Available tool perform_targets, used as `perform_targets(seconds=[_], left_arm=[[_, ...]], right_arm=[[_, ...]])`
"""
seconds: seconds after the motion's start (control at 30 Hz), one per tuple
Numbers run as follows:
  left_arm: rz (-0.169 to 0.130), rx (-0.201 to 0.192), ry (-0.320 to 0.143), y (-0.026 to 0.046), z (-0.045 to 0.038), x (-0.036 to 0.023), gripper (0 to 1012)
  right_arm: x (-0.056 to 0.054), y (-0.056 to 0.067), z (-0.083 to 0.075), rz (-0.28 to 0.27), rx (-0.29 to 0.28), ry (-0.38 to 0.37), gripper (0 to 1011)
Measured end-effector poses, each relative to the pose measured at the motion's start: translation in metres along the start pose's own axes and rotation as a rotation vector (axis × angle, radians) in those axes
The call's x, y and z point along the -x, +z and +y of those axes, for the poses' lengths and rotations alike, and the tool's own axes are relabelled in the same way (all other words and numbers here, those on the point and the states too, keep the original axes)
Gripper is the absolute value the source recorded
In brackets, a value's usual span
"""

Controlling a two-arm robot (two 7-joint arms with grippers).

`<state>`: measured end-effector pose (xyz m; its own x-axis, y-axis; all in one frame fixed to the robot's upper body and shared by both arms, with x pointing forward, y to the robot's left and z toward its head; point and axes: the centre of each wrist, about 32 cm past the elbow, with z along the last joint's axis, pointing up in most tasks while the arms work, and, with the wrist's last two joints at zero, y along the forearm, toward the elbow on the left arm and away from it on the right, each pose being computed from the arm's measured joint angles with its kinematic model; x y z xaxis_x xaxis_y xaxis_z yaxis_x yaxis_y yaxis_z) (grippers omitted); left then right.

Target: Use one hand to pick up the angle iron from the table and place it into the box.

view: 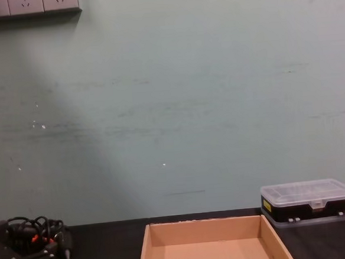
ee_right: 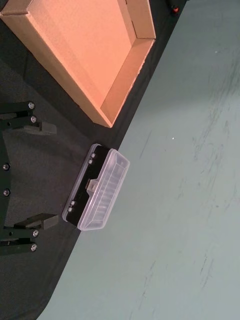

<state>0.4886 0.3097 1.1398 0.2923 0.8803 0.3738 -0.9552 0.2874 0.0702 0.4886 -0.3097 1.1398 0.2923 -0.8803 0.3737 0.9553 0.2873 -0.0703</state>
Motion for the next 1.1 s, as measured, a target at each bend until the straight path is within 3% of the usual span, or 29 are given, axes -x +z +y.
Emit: perform_targets(seconds=[1.1], left_arm=[[0.0, 0.0, 0.0, 0.0, 0.0, 0.0, 1011]], right_arm=[[0.0, 0.0, 0.0, 0.0, 0.0, 0.0, 1003]])
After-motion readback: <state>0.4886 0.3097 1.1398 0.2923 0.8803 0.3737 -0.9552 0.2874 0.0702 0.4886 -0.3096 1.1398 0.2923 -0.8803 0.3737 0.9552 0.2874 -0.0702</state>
